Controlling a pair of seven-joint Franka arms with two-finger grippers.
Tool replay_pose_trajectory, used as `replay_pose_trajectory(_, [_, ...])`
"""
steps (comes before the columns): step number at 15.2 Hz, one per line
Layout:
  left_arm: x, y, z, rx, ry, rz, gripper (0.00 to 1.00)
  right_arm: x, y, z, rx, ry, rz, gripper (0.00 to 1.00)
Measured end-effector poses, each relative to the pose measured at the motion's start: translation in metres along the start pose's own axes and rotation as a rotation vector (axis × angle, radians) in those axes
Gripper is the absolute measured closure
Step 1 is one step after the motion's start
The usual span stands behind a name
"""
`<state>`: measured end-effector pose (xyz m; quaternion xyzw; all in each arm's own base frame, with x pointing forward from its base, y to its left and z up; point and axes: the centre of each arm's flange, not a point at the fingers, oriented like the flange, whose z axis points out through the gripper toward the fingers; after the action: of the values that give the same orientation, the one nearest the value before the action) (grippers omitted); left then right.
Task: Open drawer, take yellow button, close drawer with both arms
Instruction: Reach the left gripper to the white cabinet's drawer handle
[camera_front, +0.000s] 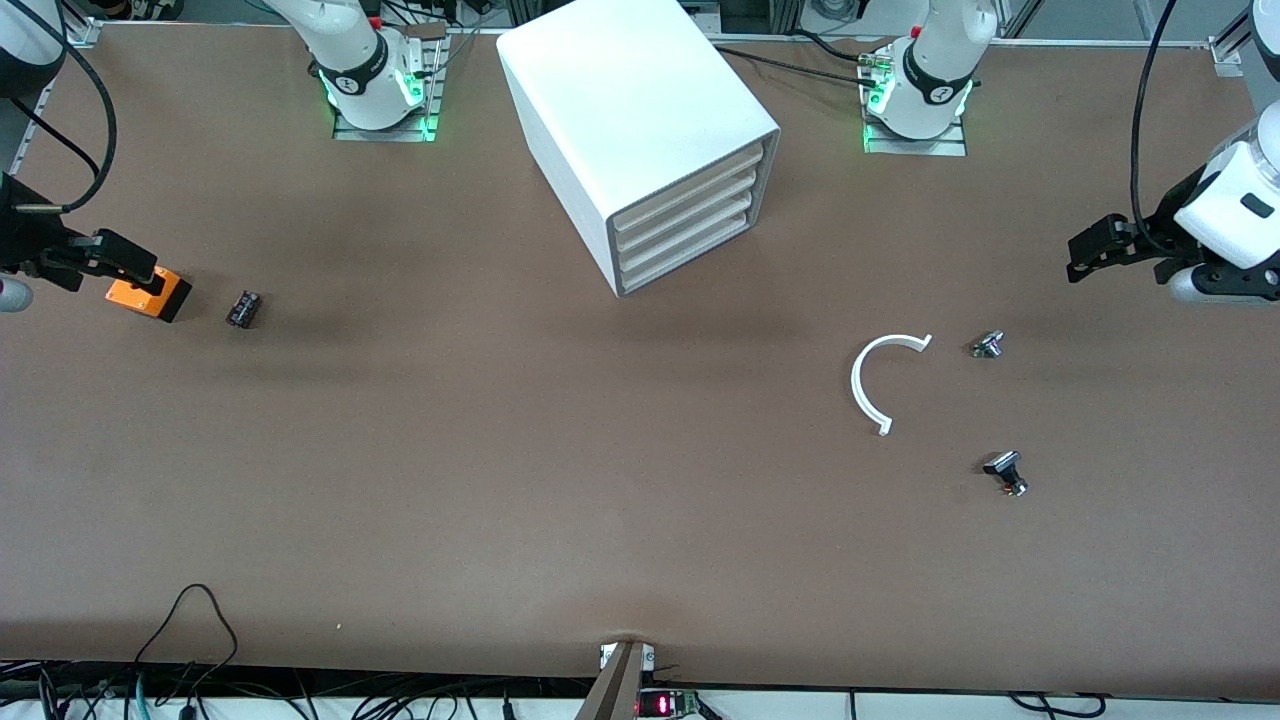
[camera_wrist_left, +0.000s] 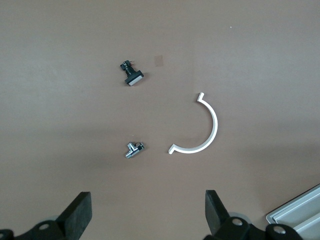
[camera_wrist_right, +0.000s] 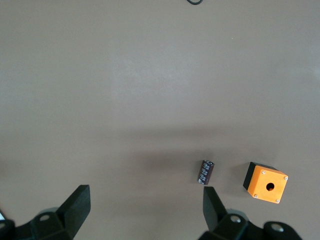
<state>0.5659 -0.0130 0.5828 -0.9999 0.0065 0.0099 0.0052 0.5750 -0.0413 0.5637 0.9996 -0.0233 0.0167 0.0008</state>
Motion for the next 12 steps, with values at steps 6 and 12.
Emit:
replay_pose_trajectory(6, [0.002,0.004,0.016,-0.002,-0.074,0.008,0.0,0.0,0.0,0.0,0.0,-0.002,-0.029,0.0])
replay_pose_trajectory(12, [0.016,0.025,0.095,-0.102,-0.295,0.021,0.0,-0.001,0.0,0.001,0.0,-0.006,-0.029,0.0])
